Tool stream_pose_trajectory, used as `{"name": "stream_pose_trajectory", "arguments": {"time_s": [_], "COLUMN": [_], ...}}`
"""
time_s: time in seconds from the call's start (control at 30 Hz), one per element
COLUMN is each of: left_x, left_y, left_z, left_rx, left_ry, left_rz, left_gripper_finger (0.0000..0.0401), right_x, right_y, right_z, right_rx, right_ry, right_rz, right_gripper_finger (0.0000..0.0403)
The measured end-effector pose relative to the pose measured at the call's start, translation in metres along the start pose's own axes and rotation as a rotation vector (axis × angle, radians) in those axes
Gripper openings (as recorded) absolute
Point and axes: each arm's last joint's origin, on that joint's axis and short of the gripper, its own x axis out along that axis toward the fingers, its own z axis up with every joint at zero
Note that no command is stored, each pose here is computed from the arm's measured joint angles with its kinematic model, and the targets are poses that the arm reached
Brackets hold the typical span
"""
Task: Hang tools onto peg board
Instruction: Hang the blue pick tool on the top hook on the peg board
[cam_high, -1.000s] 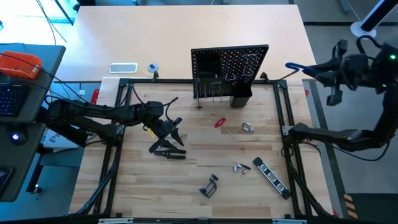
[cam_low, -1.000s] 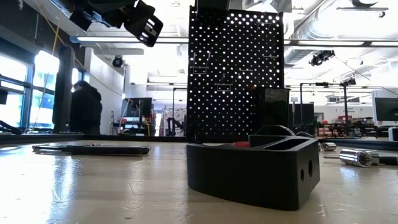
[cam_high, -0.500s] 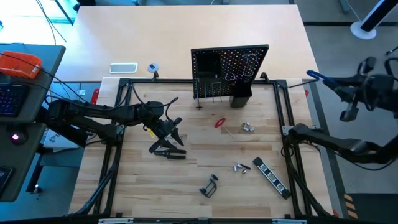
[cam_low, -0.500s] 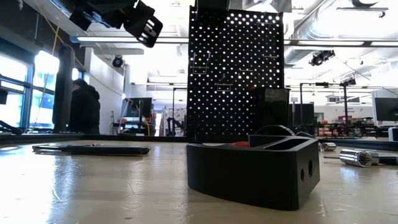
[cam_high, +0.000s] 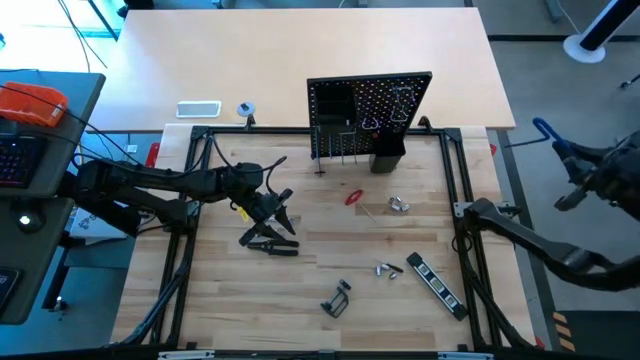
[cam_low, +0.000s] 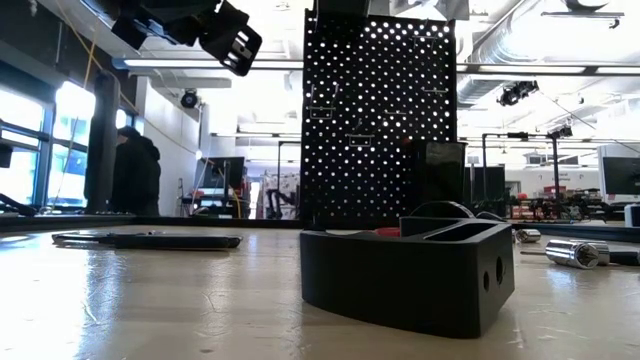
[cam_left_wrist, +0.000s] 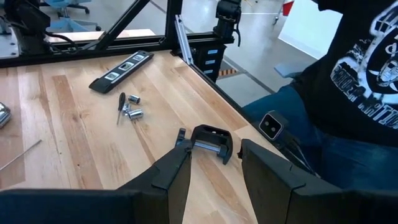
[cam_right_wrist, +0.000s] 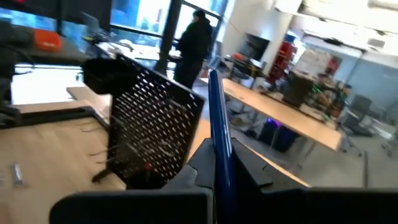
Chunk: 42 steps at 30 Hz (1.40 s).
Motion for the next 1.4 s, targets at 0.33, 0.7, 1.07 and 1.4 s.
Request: {"name": "stream_pose_trajectory", "arguments": {"time_s": [0.33,0.7,1.07,1.4], "left_x": [0.0,0.0,0.0,0.001], "left_y": [0.0,-0.001,-0.001,-0.002], "left_z": [-0.002,-0.002,-0.005,-0.005], "left_rx": [-0.012,-0.047,-0.073,-0.053], "left_ry": [0.015,0.022,0.042,0.048], "left_rz": [-0.002,-0.003,-0.001,0.005], "left_gripper_finger": [0.0133,0.0133,0.0133,0.0133], "right_x": [0.026,0.146,0.24,0.287], "right_y": [0.018,0.027,0.013,-0.013], "right_z": [-0.056,-0.092,-0.048,-0.029], "right_rx": [0.046,0.126,0.068,0.103], "right_ry": [-0.123,-0.262,-0.104,0.002], "right_rz": [0.078,0.493,0.699,0.783], "right_gripper_finger": [0.0012,0.0012,0.0011,0.0011]}}
